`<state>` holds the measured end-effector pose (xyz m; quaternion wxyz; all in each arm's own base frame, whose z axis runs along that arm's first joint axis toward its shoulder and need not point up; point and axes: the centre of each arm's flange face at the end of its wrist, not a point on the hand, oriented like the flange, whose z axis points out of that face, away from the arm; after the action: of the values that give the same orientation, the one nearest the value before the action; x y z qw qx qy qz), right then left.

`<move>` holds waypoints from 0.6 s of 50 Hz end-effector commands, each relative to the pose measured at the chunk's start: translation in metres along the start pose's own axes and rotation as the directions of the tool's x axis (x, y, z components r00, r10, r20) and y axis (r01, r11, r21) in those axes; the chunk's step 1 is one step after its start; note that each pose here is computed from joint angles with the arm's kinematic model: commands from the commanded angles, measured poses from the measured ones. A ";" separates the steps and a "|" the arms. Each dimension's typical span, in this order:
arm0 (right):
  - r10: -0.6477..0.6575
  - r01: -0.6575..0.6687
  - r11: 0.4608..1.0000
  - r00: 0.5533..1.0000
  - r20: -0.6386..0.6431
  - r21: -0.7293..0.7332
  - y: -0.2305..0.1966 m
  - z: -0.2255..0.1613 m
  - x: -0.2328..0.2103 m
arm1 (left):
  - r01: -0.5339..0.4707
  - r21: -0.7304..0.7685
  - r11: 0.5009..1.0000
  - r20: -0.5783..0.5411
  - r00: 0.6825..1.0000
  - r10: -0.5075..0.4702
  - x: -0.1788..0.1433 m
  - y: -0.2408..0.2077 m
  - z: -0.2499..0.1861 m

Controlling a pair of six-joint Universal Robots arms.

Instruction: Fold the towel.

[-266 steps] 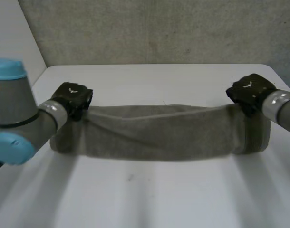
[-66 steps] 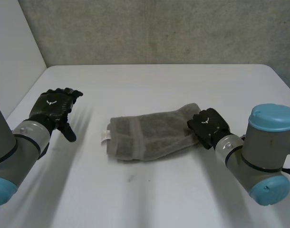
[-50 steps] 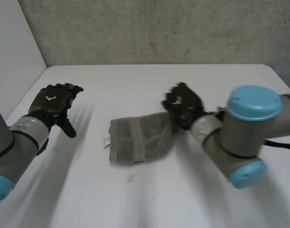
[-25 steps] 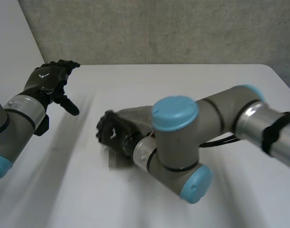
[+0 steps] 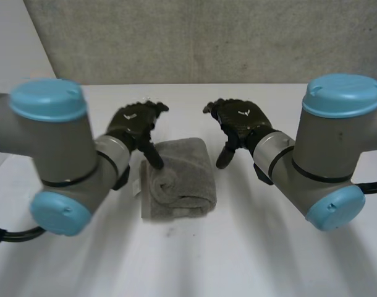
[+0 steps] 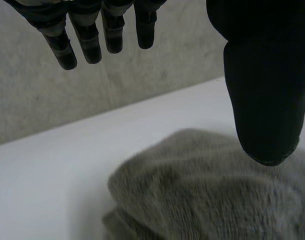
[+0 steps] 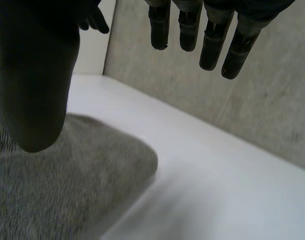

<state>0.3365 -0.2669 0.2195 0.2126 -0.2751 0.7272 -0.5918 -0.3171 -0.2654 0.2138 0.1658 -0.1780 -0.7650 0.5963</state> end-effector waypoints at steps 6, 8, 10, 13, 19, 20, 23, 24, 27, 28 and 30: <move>0.008 0.000 0.983 0.999 0.043 -0.183 0.053 0.041 -0.010 | -0.032 -0.147 0.989 0.074 0.996 0.043 -0.003 0.059 0.018; 0.005 0.006 0.978 0.999 0.054 -0.210 0.062 0.045 -0.015 | -0.035 -0.159 0.987 0.075 0.996 0.048 -0.003 0.063 0.019; 0.004 0.012 0.972 0.998 0.067 -0.233 0.071 0.049 -0.020 | -0.045 -0.172 0.984 0.074 0.996 0.059 -0.004 0.066 0.018; -0.003 0.026 0.961 0.997 0.083 -0.275 0.085 0.052 -0.027 | -0.083 -0.197 0.977 0.065 0.993 0.098 -0.004 0.073 0.015; -0.051 0.074 0.964 0.994 0.095 -0.256 0.074 0.050 -0.031 | -0.128 -0.212 0.969 0.060 0.988 0.144 -0.005 0.075 0.011; -0.051 0.074 0.964 0.994 0.095 -0.255 0.074 0.050 -0.031 | -0.128 -0.212 0.969 0.060 0.988 0.144 -0.005 0.075 0.011; -0.062 0.078 0.980 0.994 0.094 -0.180 0.041 0.041 -0.031 | -0.126 -0.176 0.976 0.061 0.988 0.139 -0.004 0.061 0.009; -0.064 0.076 0.987 0.994 0.086 -0.144 0.024 0.035 -0.030 | -0.124 -0.145 0.982 0.062 0.989 0.134 -0.004 0.050 0.006; -0.073 0.077 0.995 0.995 0.063 -0.058 -0.011 0.021 -0.024 | -0.118 -0.068 0.991 0.067 0.990 0.122 -0.002 0.020 -0.001; -0.073 0.077 0.995 0.995 0.063 -0.058 -0.011 0.021 -0.024 | -0.118 -0.067 0.991 0.067 0.990 0.122 -0.002 0.020 -0.001; -0.080 0.080 0.996 0.997 -0.001 0.036 -0.046 0.004 -0.012 | -0.110 0.016 0.994 0.076 0.991 0.109 -0.003 -0.015 -0.014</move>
<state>0.3769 -0.2710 0.1888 0.1985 -0.3385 0.7491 -0.5337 -0.3130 -0.2613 0.1678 0.0864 -0.2168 -0.7950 0.5599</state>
